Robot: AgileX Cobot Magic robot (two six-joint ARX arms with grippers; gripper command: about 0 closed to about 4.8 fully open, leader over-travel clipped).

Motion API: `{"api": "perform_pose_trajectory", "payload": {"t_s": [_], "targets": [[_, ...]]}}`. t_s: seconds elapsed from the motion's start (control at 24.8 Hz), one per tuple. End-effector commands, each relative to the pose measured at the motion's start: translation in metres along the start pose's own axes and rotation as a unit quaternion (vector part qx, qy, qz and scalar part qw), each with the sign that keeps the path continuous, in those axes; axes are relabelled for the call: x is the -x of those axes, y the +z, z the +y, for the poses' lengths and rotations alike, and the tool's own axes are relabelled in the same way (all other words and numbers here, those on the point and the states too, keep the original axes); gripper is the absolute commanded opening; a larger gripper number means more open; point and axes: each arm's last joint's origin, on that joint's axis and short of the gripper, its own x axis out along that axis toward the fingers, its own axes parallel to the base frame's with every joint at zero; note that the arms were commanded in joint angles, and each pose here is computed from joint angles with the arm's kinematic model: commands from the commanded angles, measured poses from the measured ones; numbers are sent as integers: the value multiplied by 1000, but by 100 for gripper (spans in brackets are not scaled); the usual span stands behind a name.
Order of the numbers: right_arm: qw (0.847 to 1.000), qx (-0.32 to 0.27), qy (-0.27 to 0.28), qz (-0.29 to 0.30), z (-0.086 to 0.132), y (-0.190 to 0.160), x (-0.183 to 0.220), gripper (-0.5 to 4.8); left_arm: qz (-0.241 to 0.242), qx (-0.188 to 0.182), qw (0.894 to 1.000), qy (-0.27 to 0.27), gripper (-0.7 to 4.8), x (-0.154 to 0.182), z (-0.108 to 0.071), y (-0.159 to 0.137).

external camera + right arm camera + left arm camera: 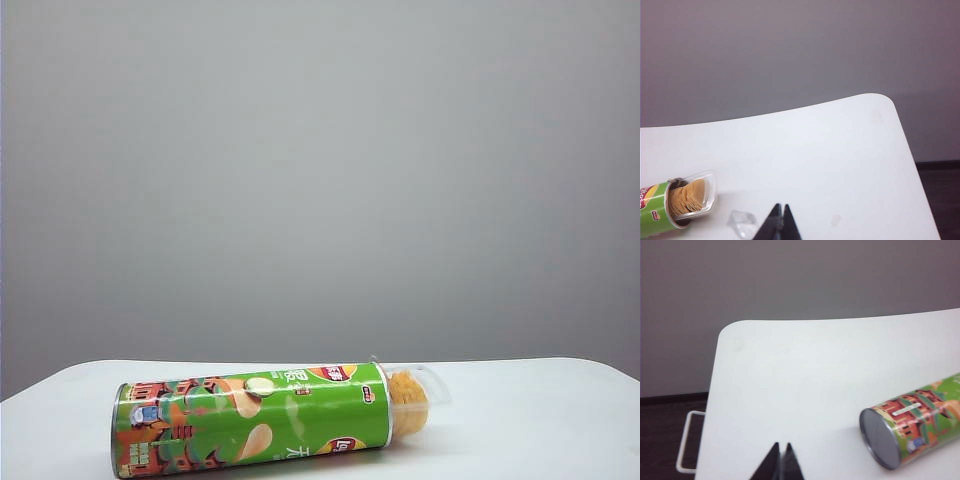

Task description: Pick up the green tub of chips from the desk, pull out the transparent container with the chips inside partially, and then place the chips back on the desk.

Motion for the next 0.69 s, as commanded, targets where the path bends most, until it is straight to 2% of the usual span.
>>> {"api": "perform_pose_trajectory", "payload": {"t_s": [0.04, 0.08, 0.69], "targets": [[1000, 1, -1, 0, 0, -1, -1, -1, 6, 2, 1000, -20, 8, 0, -1, -1], [1000, 1, -1, 0, 0, -1, -1, -1, 6, 2, 1000, -18, 26, 0, -1, -1], [1000, 1, -1, 0, 0, -1, -1, -1, 5, 0, 1000, -16, 26, 0, -1, -1]]}}
